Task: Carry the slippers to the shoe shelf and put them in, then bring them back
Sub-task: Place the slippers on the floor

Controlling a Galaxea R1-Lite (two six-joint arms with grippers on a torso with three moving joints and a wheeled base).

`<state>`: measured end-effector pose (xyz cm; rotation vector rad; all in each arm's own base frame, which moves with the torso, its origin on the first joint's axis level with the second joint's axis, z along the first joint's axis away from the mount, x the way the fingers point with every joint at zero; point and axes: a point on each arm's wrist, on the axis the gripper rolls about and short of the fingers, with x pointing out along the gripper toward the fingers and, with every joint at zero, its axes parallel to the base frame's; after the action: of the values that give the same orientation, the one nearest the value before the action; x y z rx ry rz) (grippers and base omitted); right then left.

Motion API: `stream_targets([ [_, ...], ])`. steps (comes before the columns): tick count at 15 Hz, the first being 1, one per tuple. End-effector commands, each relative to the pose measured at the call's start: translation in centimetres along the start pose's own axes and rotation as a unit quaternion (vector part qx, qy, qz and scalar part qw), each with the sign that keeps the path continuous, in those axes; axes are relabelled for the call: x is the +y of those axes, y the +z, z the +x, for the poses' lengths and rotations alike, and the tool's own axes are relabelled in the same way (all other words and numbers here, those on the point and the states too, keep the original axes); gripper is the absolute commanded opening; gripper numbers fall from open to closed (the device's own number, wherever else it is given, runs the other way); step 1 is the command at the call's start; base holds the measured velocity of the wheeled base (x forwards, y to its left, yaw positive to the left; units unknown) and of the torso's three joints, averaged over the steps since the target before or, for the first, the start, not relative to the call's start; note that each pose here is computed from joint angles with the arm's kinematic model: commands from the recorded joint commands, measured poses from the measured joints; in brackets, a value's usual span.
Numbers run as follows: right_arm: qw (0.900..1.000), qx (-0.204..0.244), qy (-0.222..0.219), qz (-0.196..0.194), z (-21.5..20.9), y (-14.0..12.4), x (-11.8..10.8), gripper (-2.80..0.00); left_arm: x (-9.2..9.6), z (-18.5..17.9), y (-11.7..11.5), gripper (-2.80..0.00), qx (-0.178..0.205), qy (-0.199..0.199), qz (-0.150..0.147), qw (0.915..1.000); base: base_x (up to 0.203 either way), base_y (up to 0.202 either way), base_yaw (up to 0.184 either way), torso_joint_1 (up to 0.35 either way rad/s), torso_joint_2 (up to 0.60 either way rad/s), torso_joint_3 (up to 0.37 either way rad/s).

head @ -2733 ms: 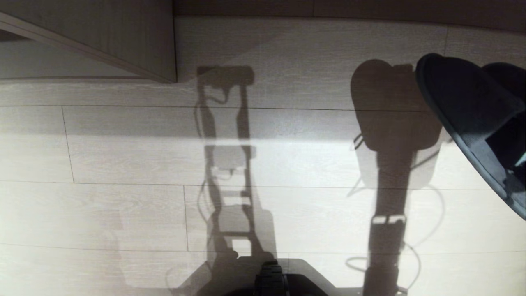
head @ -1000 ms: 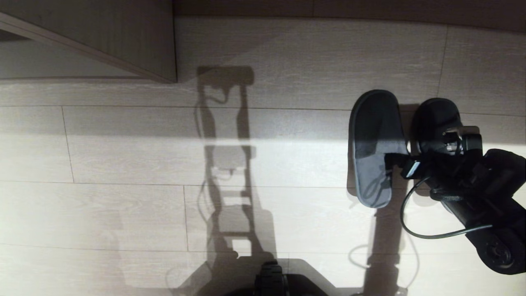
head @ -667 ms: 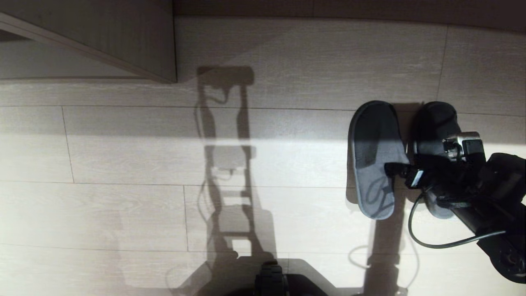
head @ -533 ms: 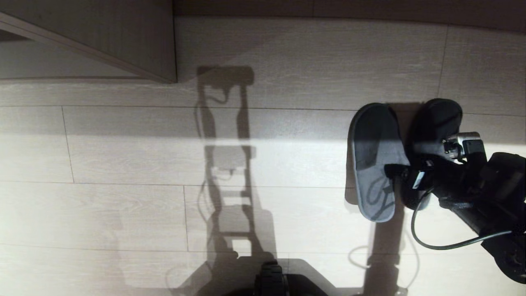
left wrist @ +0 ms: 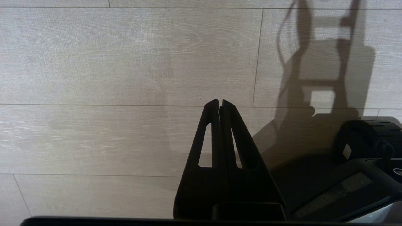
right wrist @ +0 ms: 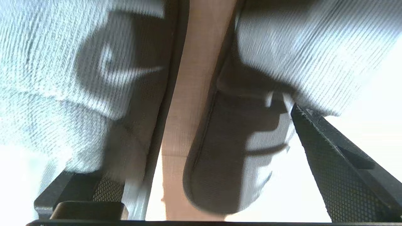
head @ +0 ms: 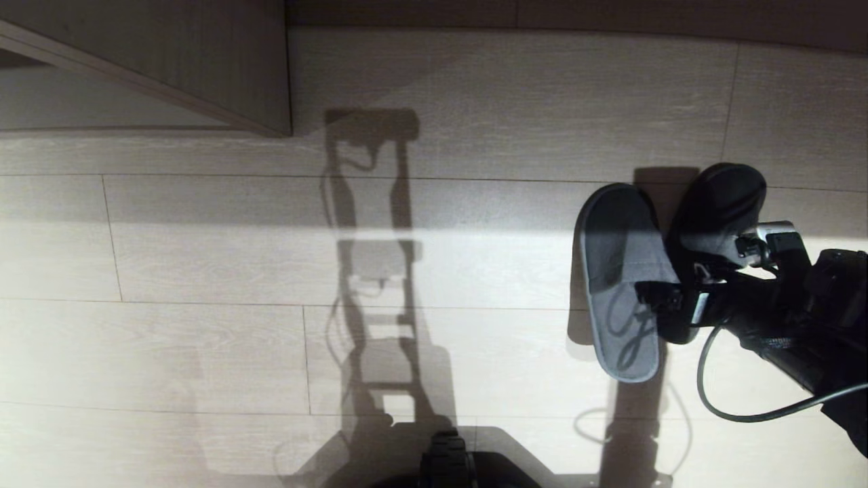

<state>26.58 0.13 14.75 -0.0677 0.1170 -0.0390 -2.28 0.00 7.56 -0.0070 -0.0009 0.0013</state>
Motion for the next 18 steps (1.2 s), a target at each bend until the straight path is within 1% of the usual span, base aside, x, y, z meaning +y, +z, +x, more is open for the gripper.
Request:
stream_targets([
  [1,1.000,0.015,-0.006,0.001,-0.2,0.1,0.0,0.00,0.0,0.0,0.0,-2.80,-0.001,0.000,0.000,1.0000,0.000,0.000,0.000,0.000,0.00,0.000],
  [2,0.999,0.036,-0.009,0.004,-0.6,0.1,-0.1,0.00,0.0,0.0,0.0,-2.80,-0.001,0.001,0.000,1.0000,0.000,0.000,0.000,0.000,0.00,0.000],
  [4,0.998,0.058,-0.010,0.013,-0.7,-0.1,0.0,0.00,0.0,0.0,0.0,-2.80,0.000,0.001,0.000,1.0000,0.000,0.000,0.000,0.000,0.00,0.000],
  [6,0.998,0.064,-0.006,0.024,-0.9,-0.4,0.1,0.00,0.0,0.0,0.0,-2.80,-0.001,0.001,0.000,1.0000,0.000,0.000,0.000,0.000,0.00,0.000],
  [8,0.998,0.064,0.008,0.022,-1.8,-0.6,0.2,0.00,0.0,0.0,0.0,-2.80,-0.001,0.001,0.000,1.0000,0.000,0.000,0.000,0.000,0.00,0.000],
  [10,0.997,0.054,0.055,0.011,-4.0,-0.5,0.3,0.00,0.0,0.0,0.0,-2.80,-0.001,0.000,0.000,1.0000,0.000,0.000,0.000,0.000,0.00,0.000],
  [12,0.995,0.051,0.088,-0.002,-5.2,-0.8,0.4,0.00,0.0,0.0,0.0,-2.80,-0.001,0.000,0.000,1.0000,0.000,0.000,0.000,0.000,0.00,0.000],
  [14,0.992,0.040,0.122,-0.010,-6.4,-0.7,0.8,0.00,0.0,0.0,0.0,-2.80,-0.001,0.001,0.000,1.0000,0.000,0.000,0.000,0.000,0.00,0.000],
  [15,0.990,0.041,0.132,-0.007,-6.5,-0.7,1.0,0.00,0.0,0.0,0.0,-2.80,-0.001,0.000,0.000,1.0000,0.000,0.000,0.000,0.000,0.00,0.000],
  [16,0.985,0.043,0.168,-0.001,-6.6,-0.9,1.7,0.00,0.0,0.0,0.0,-2.80,-0.001,0.000,0.000,1.0000,0.000,0.000,0.000,0.000,0.00,0.000],
  [17,0.982,0.050,0.183,0.005,-6.3,-1.1,1.9,0.00,0.0,0.0,0.0,-2.80,-0.001,0.000,0.000,1.0000,0.000,0.000,0.000,0.000,0.00,0.000],
  [18,0.981,0.052,0.186,0.007,-6.1,-1.2,2.0,0.00,0.0,0.0,0.0,-2.80,-0.001,0.001,0.000,1.0000,0.000,0.000,0.000,0.000,0.00,0.000],
])
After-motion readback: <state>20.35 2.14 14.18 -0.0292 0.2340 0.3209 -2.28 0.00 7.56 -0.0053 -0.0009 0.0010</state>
